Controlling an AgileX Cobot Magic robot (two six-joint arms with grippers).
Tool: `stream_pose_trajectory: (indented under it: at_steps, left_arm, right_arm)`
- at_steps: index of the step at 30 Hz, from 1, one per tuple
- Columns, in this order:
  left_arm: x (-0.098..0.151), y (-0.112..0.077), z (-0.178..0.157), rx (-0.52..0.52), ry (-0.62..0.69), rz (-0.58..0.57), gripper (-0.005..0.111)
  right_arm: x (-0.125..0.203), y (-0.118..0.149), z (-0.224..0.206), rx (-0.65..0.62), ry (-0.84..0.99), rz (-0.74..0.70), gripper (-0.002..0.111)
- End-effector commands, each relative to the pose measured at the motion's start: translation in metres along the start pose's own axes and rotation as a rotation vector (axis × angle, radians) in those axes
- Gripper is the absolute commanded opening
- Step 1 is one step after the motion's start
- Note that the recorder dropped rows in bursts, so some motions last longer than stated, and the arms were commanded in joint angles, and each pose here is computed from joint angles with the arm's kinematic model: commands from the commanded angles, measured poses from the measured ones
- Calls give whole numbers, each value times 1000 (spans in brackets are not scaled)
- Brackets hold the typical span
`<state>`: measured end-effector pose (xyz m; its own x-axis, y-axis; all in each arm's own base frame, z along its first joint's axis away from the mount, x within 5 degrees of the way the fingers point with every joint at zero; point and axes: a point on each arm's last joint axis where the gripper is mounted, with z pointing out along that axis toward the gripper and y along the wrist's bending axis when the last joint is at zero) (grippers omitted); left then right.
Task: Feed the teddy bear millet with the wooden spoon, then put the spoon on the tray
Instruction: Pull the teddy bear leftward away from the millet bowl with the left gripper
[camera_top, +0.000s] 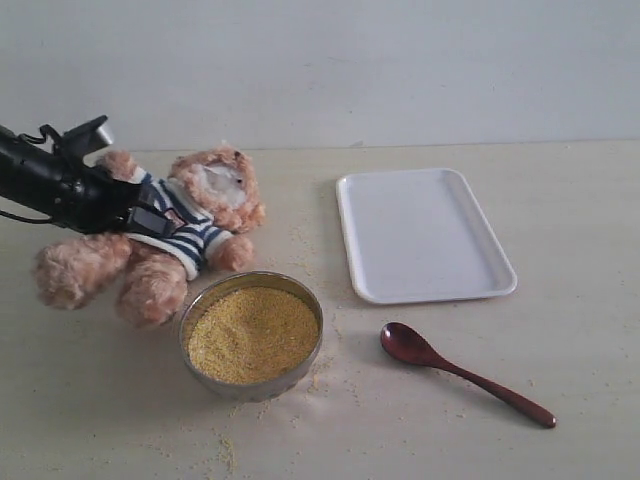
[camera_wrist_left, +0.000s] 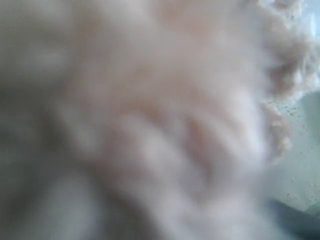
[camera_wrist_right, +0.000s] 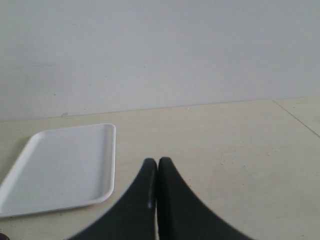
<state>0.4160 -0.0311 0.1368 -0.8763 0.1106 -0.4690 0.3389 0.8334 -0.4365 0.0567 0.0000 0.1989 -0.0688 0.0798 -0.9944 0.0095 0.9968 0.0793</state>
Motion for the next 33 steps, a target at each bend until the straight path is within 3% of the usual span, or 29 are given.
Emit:
stream_pose_trajectory:
  at_steps: [1,5,8,15,22,27,33]
  left_arm:
    - [-5,9,-54,40,-43,-23,5]
    - [3,5,-96,141,-47,-20,5]
    - [15,-1,-122,133,-90,-39,5]
    - [73,-44,-173,125,-260,-35,5]
    - [139,-76,-181,152,-270,-124,5]
    - [181,-84,-173,140,-267,-191,5]
    - [203,-89,-166,153,-275,-254,5]
  right_arm:
    - [-1,0,0,-1,-11,-7,0]
    - [-1,0,0,-1,-11,-7,0]
    - [-1,0,0,-1,-11,-7,0]
    - [-1,0,0,-1,-11,-7,0]
    - [-1,0,0,-1,-11,-7,0]
    - [-1,0,0,-1,-11,-7,0]
    - [-1,0,0,-7,-11,-8,0]
